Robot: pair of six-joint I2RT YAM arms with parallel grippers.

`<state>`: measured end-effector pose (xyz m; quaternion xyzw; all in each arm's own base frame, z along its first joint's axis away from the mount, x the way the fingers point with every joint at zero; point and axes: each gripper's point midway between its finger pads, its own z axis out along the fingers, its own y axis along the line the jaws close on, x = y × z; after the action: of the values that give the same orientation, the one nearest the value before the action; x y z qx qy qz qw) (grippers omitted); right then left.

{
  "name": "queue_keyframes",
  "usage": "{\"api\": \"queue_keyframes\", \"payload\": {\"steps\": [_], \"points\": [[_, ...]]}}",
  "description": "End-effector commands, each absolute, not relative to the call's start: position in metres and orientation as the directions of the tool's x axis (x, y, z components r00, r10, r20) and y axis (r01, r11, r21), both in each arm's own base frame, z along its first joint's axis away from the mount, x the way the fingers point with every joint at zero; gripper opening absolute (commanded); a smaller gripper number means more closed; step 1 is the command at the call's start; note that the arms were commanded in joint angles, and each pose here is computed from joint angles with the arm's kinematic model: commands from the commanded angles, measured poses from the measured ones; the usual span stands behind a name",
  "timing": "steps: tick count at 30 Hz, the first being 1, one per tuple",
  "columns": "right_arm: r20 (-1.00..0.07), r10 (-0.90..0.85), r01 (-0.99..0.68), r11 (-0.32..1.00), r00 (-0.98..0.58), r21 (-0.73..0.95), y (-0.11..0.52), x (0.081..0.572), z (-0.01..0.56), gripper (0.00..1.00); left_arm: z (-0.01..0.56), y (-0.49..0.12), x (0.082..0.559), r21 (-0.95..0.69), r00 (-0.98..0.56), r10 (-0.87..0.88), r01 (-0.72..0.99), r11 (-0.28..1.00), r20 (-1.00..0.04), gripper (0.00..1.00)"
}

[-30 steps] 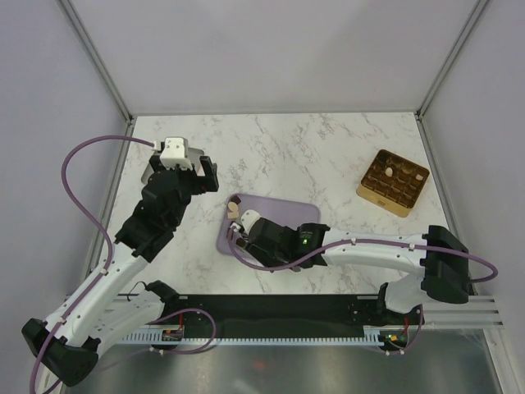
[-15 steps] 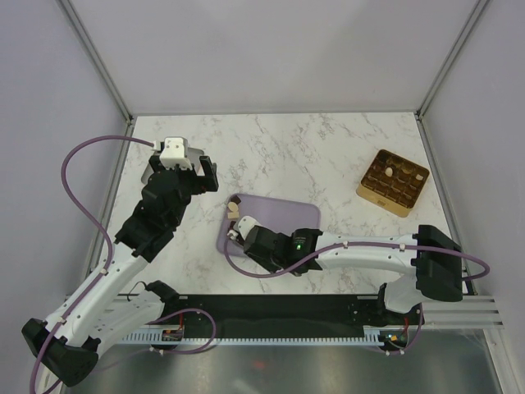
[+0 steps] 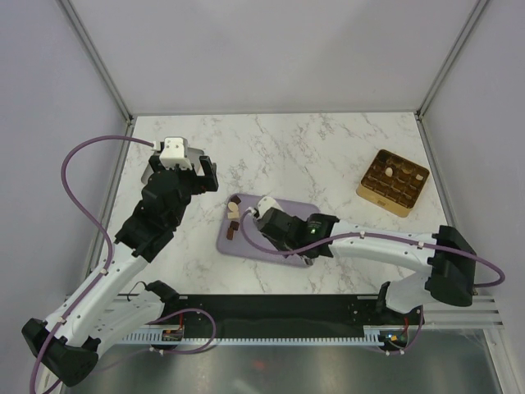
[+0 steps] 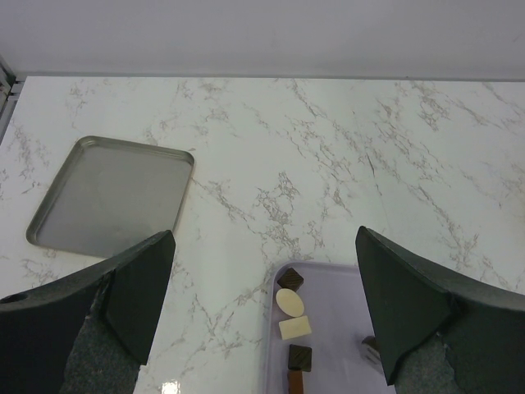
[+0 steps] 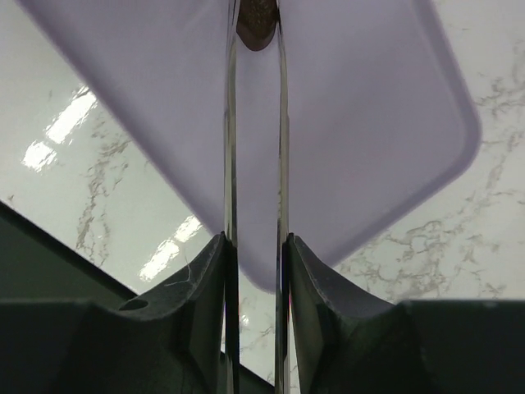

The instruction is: Pack the chocolate

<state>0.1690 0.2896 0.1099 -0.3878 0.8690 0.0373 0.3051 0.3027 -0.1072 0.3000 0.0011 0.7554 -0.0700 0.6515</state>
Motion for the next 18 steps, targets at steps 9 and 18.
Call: {"api": "queue_keyframes", "payload": {"steps": [9, 18], "points": [[-0.677, -0.348, -0.378, 0.919, -0.649, -0.11, 0.202, 0.245, 0.181, 0.38, 0.319, -0.102, 0.303, -0.101, -0.096, -0.093, 0.079, 0.992, -0.991, 1.0], [-0.707, -0.039, 0.084, 0.987, -0.706, -0.138, 0.065, 0.31, 0.207, 0.37, 0.32, -0.104, 0.303, -0.107, -0.095, -0.098, 0.09, 0.99, -0.991, 1.0]]}}
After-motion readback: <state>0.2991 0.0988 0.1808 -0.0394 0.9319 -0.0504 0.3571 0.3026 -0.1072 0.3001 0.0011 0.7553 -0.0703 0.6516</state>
